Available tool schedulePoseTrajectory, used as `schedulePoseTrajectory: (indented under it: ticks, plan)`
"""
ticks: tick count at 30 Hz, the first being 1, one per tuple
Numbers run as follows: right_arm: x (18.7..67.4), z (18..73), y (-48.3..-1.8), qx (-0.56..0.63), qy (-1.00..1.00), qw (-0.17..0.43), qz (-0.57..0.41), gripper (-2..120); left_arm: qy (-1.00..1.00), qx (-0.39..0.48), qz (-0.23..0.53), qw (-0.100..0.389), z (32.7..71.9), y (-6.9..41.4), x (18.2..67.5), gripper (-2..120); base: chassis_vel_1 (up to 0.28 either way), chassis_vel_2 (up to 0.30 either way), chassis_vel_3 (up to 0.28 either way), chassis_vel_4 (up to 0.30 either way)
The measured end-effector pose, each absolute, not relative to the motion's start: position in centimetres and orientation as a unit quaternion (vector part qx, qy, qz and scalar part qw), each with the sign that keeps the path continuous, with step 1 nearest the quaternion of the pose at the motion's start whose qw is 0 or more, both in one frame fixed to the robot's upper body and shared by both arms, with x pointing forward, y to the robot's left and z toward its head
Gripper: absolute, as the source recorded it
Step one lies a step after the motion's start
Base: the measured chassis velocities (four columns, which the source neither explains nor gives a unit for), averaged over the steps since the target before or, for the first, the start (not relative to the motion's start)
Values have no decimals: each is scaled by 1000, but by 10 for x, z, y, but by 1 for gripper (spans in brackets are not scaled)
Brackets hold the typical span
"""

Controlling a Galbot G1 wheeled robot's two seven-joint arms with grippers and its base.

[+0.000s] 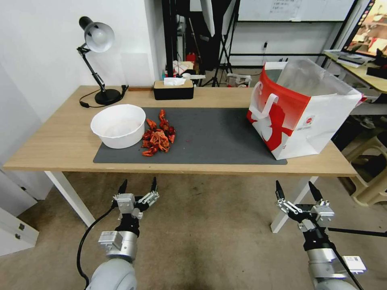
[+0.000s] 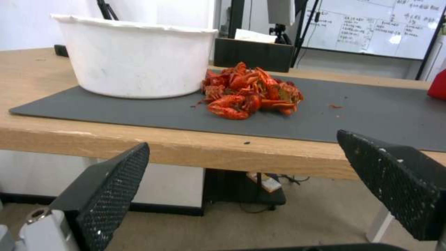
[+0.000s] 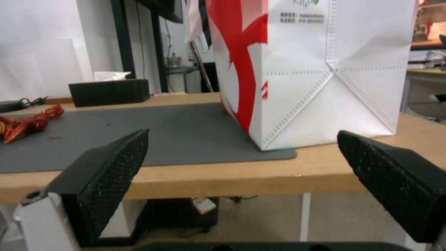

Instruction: Close the takeout container lid, then place the container into the takeout bag.

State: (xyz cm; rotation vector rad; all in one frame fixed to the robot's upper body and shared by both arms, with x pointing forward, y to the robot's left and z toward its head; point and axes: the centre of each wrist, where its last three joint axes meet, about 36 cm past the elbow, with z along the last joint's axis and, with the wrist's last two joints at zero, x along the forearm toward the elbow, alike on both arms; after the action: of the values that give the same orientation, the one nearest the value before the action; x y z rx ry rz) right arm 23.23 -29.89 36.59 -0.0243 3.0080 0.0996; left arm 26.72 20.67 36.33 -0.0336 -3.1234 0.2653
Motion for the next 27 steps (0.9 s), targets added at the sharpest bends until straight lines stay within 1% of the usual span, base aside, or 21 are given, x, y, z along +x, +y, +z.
schedulePoseTrajectory:
  ticks: [27]
  plan:
    - [232,362,-297,-10,997,64,40,100,-997,-11,83,0,363,207,267,100,0,0,0,0]
